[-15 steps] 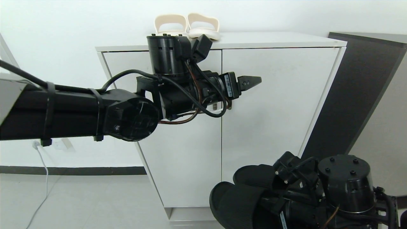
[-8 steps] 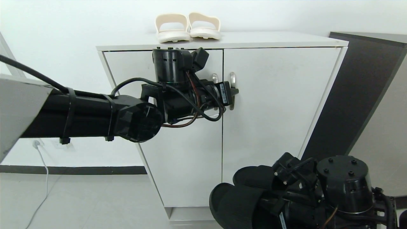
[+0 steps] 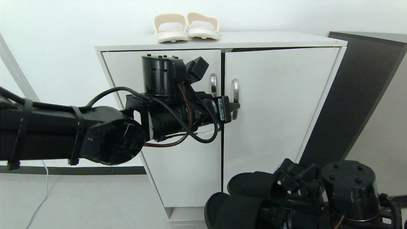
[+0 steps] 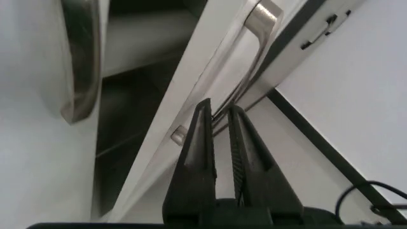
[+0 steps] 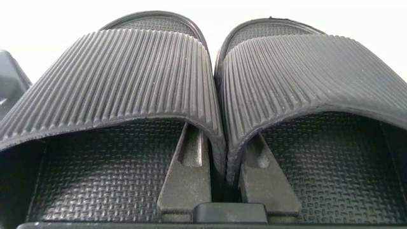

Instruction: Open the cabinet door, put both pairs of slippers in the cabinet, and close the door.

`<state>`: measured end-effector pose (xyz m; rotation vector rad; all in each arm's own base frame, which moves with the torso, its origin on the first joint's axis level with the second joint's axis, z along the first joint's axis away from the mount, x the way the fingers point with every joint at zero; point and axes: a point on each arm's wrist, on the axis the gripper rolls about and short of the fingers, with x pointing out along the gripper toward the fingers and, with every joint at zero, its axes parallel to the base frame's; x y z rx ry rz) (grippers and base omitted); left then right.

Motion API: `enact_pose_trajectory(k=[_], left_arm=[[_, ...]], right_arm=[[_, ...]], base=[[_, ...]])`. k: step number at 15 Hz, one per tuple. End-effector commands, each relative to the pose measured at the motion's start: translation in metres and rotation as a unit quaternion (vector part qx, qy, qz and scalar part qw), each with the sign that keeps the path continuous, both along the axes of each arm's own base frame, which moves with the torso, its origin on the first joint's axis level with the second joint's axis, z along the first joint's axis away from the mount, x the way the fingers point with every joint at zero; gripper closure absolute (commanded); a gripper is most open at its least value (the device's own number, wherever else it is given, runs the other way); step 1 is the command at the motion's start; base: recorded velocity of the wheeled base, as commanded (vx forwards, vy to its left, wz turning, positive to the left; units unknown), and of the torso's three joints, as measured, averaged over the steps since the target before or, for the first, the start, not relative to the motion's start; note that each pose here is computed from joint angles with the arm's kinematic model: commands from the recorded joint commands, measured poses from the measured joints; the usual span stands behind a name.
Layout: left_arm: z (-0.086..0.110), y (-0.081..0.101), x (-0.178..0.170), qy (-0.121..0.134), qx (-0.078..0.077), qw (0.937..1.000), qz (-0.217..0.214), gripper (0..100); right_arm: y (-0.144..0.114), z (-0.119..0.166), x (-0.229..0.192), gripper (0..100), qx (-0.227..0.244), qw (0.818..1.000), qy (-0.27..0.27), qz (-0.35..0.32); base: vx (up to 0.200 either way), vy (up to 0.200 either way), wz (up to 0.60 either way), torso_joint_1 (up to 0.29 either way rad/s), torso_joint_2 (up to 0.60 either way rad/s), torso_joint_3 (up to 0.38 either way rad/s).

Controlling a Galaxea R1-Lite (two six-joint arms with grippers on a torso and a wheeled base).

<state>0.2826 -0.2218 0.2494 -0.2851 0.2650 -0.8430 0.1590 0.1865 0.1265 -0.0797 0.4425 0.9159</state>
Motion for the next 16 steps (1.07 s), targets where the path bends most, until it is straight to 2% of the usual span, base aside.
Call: enact_pose_trajectory(k=[1, 4, 6, 8, 13, 15, 16], left_arm=[[0.011, 0.009, -0.022, -0.01, -0.006, 0.9999, -0.008, 100], [0.011, 0.02, -0.042, -0.009, -0.006, 0.9998, -0.014, 100], [0.01, 0.023, -0.044, -0.02, -0.018, 0.9995, -0.013, 100], [0.006, 0.025, -0.032, -0.021, -0.037, 0.9991, 0.001, 100], [0.002, 0.025, -0.01, -0.022, -0.041, 0.9988, 0.015, 100], [0.003, 0.022, -0.003, -0.025, -0.043, 0.9986, 0.018, 100], [0.001, 0.017, 0.012, -0.026, -0.045, 0.9984, 0.024, 100]], right_arm=[[-0.004, -0.002, -0.009, 100, 0.012, 1.0, -0.001, 0.025], [-0.006, -0.008, -0.013, 100, -0.004, 0.999, -0.008, 0.04], [-0.006, -0.009, -0.015, 100, -0.006, 0.999, -0.008, 0.044], [-0.005, -0.01, -0.017, 100, -0.008, 0.999, -0.007, 0.048], [-0.005, -0.01, -0.017, 100, -0.007, 0.999, -0.008, 0.048], [-0.005, -0.01, -0.017, 100, -0.008, 0.999, -0.007, 0.049], [-0.005, -0.011, -0.017, 100, -0.01, 0.999, -0.006, 0.048]], base=[[0.0, 0.0, 0.0, 0.0, 0.0, 0.0], [0.0, 0.0, 0.0, 0.0, 0.0, 0.0], [0.0, 0.0, 0.0, 0.0, 0.0, 0.0], [0.0, 0.0, 0.0, 0.0, 0.0, 0.0], [0.0, 0.0, 0.0, 0.0, 0.0, 0.0], [0.0, 0.0, 0.0, 0.0, 0.0, 0.0], [0.0, 0.0, 0.0, 0.0, 0.0, 0.0]])
